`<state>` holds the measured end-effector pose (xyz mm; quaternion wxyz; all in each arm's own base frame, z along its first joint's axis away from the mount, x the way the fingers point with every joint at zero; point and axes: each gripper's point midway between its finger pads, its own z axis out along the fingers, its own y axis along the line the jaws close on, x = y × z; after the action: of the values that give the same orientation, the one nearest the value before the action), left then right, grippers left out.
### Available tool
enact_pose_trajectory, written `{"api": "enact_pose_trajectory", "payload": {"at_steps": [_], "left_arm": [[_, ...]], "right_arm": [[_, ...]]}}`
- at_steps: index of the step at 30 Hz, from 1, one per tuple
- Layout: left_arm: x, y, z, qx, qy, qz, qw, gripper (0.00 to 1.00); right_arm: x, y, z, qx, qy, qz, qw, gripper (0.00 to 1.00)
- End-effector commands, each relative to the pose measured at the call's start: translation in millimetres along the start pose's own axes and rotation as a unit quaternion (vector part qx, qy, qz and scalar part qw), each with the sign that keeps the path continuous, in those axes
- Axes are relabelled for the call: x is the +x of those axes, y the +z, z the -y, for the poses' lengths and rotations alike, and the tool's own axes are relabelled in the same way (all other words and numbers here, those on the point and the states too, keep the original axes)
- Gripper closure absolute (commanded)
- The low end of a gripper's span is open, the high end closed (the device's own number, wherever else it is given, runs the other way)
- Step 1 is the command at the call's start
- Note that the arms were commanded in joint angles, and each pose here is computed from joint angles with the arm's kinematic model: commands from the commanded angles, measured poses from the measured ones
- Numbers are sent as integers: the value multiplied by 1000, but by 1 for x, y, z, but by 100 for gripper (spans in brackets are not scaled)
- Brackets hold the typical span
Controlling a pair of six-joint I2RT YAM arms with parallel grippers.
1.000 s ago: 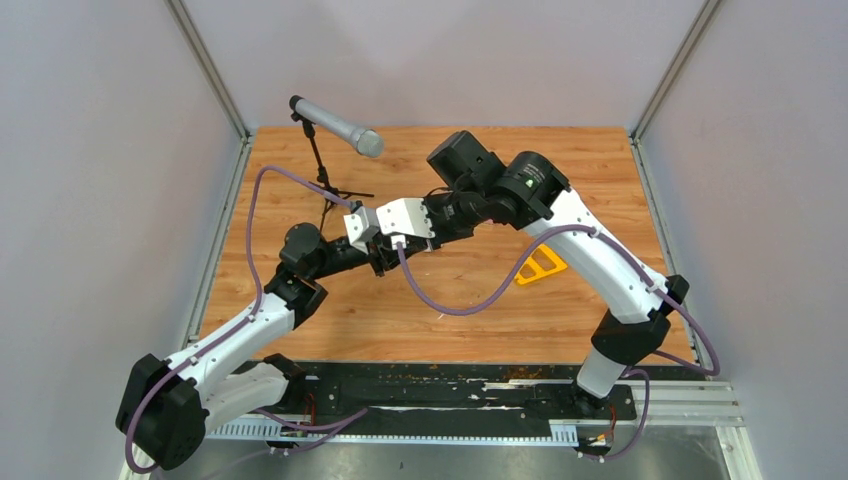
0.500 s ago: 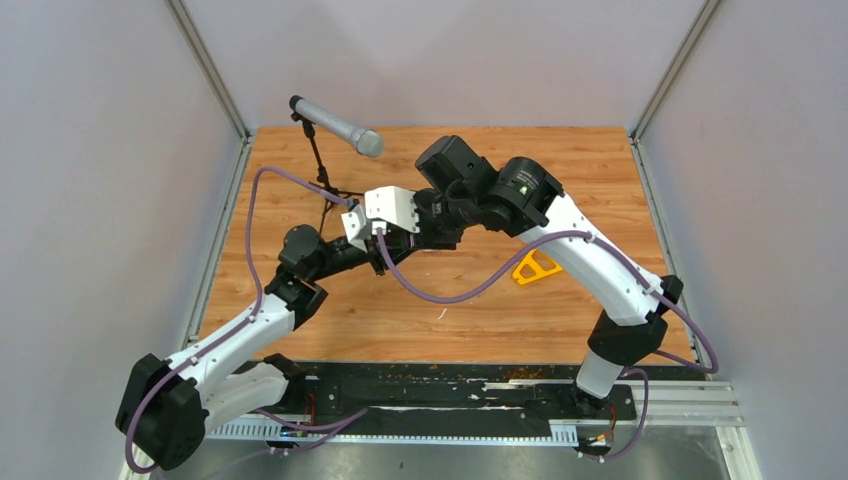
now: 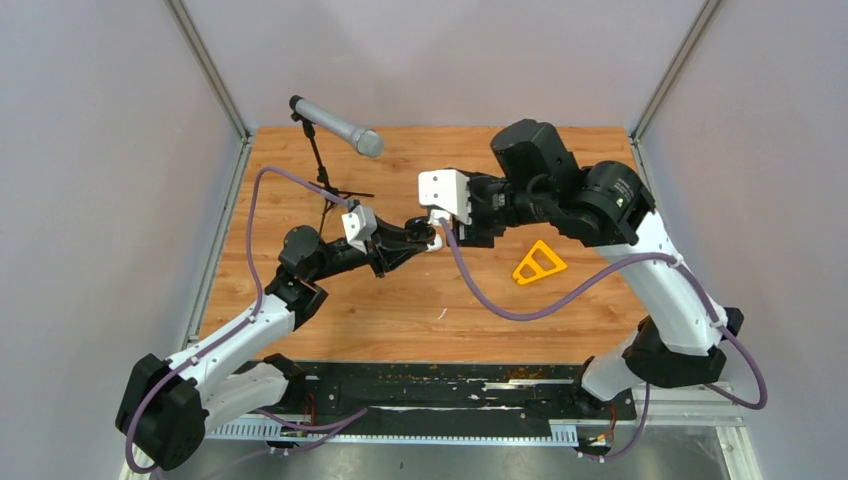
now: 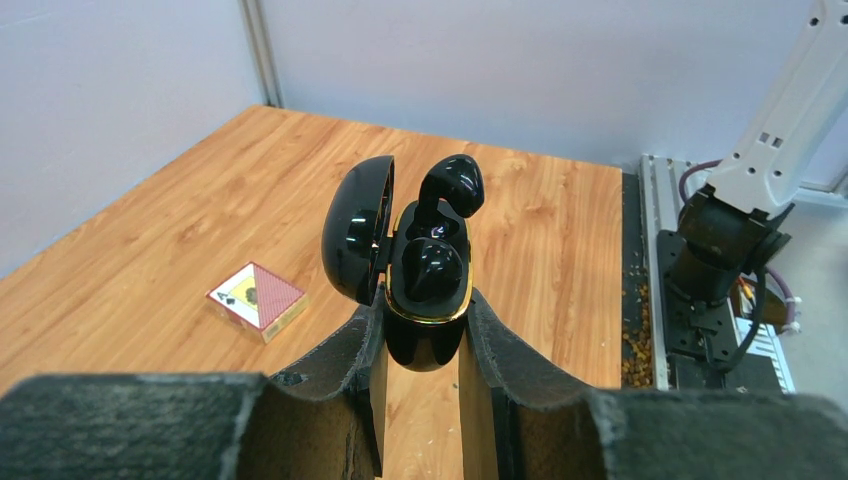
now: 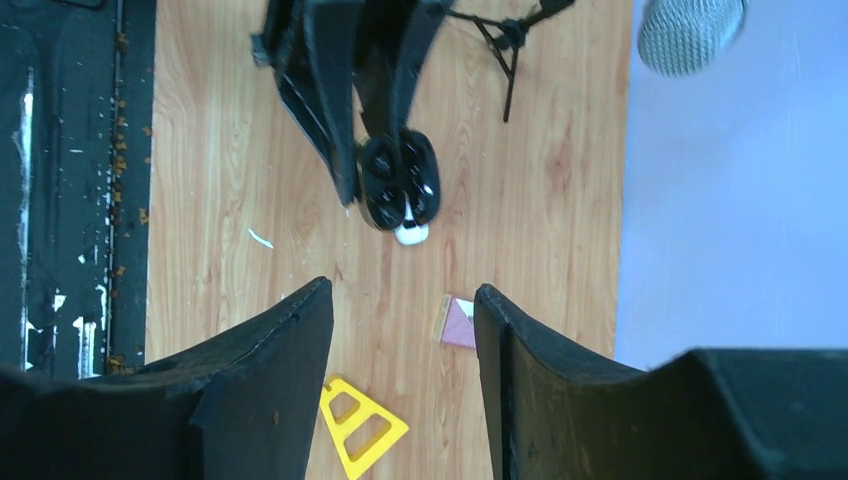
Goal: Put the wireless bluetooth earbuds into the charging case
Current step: Place the earbud in the charging case, then close the charging case.
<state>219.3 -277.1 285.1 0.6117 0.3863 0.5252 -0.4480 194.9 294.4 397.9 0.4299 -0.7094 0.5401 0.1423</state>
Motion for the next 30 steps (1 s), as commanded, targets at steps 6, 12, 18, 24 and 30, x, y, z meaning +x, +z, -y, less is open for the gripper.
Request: {"api": "enact_pose_trajectory", "payload": {"at_steps": [6, 12, 18, 24, 30], "left_arm": [[-16, -2, 15, 45, 47, 21, 998, 100], [-18, -1, 17, 53, 58, 20, 997, 100], [-18, -2, 18, 57, 63, 20, 996, 100], [-18, -3, 20, 63, 73, 21, 995, 100], [-17, -3, 21, 66, 78, 20, 995, 100]], "right_arm": [[38, 32, -8, -65, 77, -36, 994, 46], [34, 46, -10, -84, 104, -26, 991, 43], [37, 52, -7, -84, 115, -26, 989, 43], [43, 59, -7, -91, 136, -35, 986, 43], [43, 64, -4, -96, 158, -31, 982, 44]]}}
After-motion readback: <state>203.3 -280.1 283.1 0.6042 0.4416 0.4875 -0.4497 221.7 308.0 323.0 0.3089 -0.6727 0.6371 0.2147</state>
